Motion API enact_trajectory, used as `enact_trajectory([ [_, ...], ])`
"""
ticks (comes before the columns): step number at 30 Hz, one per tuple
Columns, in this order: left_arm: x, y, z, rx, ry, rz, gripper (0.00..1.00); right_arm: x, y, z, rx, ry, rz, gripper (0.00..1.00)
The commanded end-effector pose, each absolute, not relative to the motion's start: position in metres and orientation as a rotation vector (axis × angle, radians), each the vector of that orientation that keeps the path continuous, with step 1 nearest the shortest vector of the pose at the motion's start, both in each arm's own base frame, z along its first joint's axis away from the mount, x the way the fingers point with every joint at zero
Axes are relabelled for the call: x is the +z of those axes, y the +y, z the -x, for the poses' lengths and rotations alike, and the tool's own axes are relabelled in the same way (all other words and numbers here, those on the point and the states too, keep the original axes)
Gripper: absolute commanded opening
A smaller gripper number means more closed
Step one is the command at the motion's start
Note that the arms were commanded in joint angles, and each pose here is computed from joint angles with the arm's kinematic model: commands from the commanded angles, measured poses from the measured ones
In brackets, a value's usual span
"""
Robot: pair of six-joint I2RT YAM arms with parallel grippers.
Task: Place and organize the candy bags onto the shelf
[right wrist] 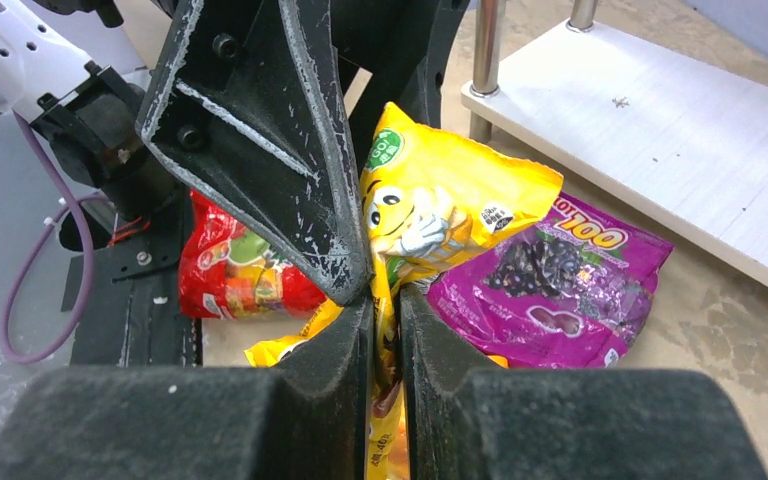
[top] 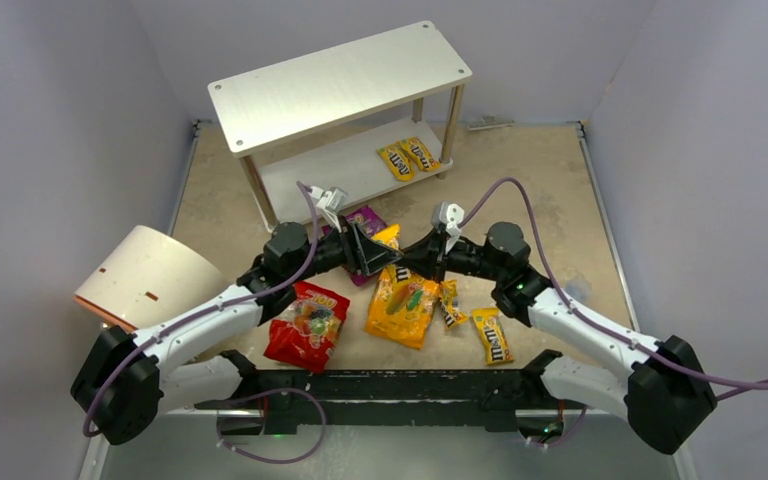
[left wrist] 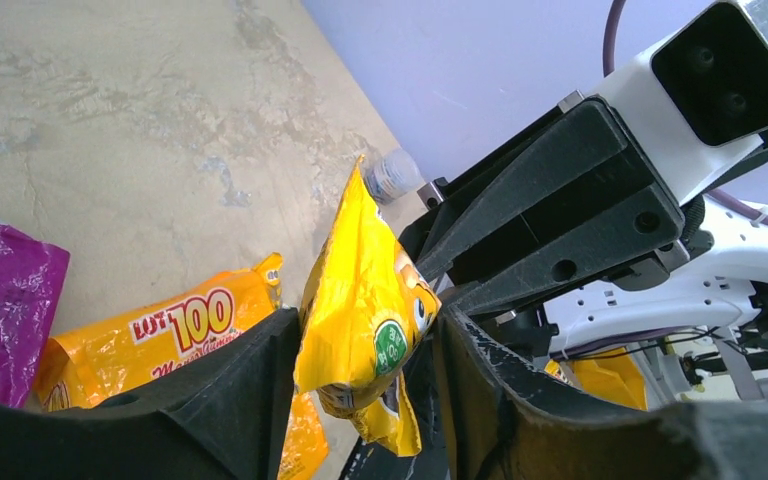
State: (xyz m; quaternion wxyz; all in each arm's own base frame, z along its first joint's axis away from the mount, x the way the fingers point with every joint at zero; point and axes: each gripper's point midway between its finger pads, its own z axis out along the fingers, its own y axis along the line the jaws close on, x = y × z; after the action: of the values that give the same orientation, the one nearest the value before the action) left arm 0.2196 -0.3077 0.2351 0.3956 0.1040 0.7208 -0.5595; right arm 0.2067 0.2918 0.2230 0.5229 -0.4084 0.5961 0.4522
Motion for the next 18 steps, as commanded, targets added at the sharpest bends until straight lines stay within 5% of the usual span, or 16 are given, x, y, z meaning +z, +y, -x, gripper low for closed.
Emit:
enact_trajectory([
  [1,0.25,-0.308,-0.215,-1.452,1.761,-0.282,0.49,0.258,0.3,-0.204,1.09,1.276,1.029,0.16],
  [18,0.251,-0.308,-0.217,-1.47,1.751,-0.255,0.51,0.238,0.3,-0.199,1.077,1.306,1.119,0.17],
])
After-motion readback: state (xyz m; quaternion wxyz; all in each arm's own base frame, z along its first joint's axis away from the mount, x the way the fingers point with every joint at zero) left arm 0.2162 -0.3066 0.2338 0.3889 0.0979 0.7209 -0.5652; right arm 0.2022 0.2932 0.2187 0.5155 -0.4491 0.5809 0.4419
